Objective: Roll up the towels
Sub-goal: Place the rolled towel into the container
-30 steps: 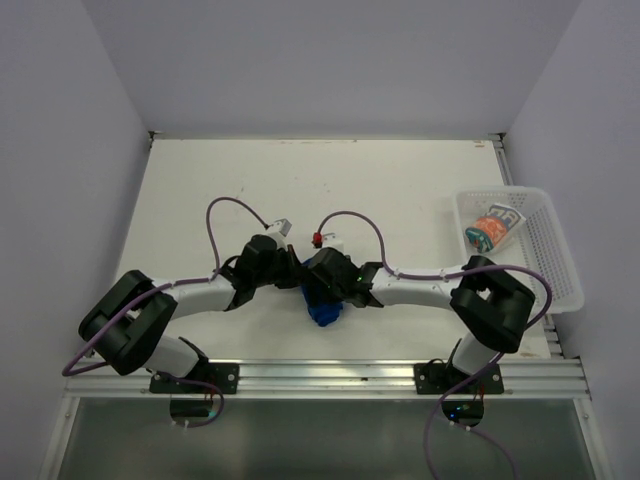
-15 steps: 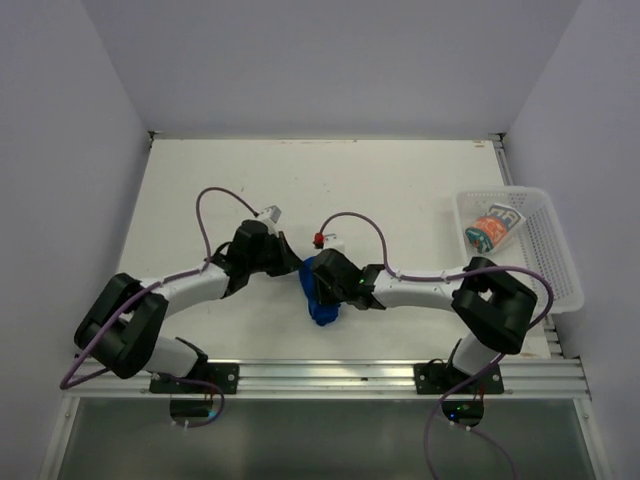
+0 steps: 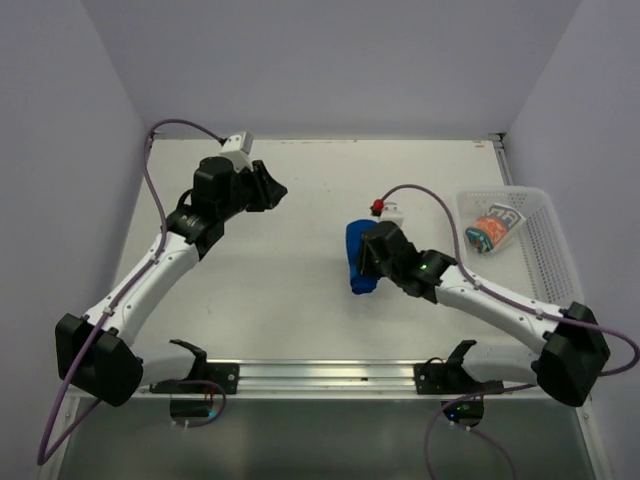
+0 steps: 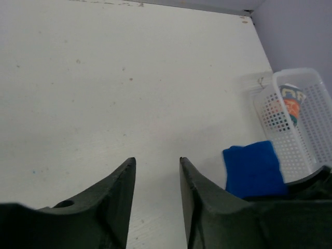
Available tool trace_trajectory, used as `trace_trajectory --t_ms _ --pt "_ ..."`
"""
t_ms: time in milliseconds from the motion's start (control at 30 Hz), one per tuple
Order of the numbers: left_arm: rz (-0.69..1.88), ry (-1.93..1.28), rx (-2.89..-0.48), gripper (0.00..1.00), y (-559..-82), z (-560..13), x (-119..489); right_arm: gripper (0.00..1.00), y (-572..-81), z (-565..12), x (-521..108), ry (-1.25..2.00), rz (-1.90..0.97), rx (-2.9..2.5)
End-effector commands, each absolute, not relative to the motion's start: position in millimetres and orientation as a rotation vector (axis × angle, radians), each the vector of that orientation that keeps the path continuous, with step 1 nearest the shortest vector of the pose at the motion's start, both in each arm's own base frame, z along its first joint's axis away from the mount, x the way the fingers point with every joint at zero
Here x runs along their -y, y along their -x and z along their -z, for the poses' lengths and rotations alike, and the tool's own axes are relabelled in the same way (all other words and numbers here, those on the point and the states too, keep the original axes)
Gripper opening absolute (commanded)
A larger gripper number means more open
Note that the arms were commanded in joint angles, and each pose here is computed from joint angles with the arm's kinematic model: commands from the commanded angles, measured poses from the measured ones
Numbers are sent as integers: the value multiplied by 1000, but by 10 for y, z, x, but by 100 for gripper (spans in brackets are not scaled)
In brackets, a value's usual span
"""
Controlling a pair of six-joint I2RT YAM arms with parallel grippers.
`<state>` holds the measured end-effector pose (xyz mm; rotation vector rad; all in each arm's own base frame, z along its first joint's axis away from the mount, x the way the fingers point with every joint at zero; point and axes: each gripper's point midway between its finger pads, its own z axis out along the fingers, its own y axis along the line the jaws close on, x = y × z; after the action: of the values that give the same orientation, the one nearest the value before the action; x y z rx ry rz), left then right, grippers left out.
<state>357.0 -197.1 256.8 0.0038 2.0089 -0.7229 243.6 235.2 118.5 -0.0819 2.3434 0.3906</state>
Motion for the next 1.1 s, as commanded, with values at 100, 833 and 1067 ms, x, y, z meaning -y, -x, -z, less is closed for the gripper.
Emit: trace_trajectory --t_ms 100,833,1067 --pt "527 -34 -2054 50 -3416 -2411 1635 0 -2707 -1863 -1289 -195 -213 -2183" --pt "474 -86 -2113 59 -3157 -1917 1502 0 -2569 -2110 913 -930 127 -1967" --pt "495 -99 -2114 60 -3136 -1923 1531 0 -2675 -1870 1244 -1000 166 -1932"
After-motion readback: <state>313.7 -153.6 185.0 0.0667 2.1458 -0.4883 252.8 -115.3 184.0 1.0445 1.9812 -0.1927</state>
